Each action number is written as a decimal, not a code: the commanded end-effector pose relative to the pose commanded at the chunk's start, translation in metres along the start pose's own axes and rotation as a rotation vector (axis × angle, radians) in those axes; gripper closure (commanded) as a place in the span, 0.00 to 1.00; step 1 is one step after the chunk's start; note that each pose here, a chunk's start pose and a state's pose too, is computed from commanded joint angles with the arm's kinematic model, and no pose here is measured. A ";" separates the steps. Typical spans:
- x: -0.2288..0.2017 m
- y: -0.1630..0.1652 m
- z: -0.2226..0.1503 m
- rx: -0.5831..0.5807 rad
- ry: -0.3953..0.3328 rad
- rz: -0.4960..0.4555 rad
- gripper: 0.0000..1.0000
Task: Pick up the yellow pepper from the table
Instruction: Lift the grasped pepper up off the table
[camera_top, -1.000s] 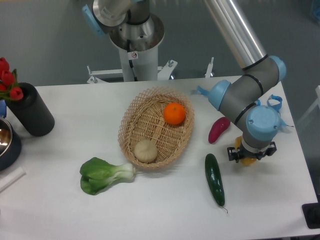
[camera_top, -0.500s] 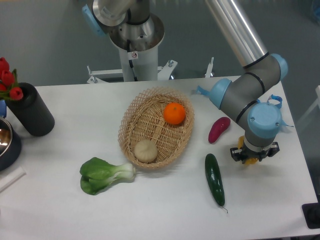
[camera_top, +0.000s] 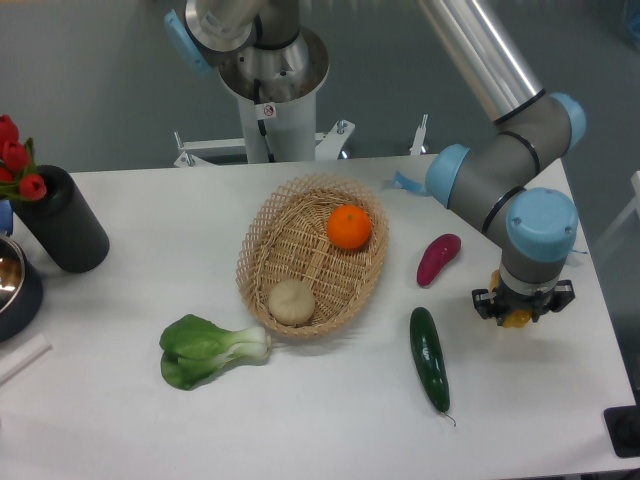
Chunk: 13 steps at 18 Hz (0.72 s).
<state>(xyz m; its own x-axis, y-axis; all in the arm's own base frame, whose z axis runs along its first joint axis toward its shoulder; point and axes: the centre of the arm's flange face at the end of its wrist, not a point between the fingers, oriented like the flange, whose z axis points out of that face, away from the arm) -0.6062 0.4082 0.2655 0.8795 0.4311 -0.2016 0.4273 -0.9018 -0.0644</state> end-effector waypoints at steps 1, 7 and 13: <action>-0.007 -0.001 -0.007 0.015 -0.002 0.000 0.84; -0.018 -0.006 -0.047 0.042 -0.011 0.159 0.86; -0.002 -0.011 -0.069 0.045 0.007 0.272 0.86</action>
<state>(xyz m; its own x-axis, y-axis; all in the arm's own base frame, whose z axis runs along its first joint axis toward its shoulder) -0.5980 0.4192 0.3340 0.9622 0.1729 -0.2103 0.1657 -0.9848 -0.0517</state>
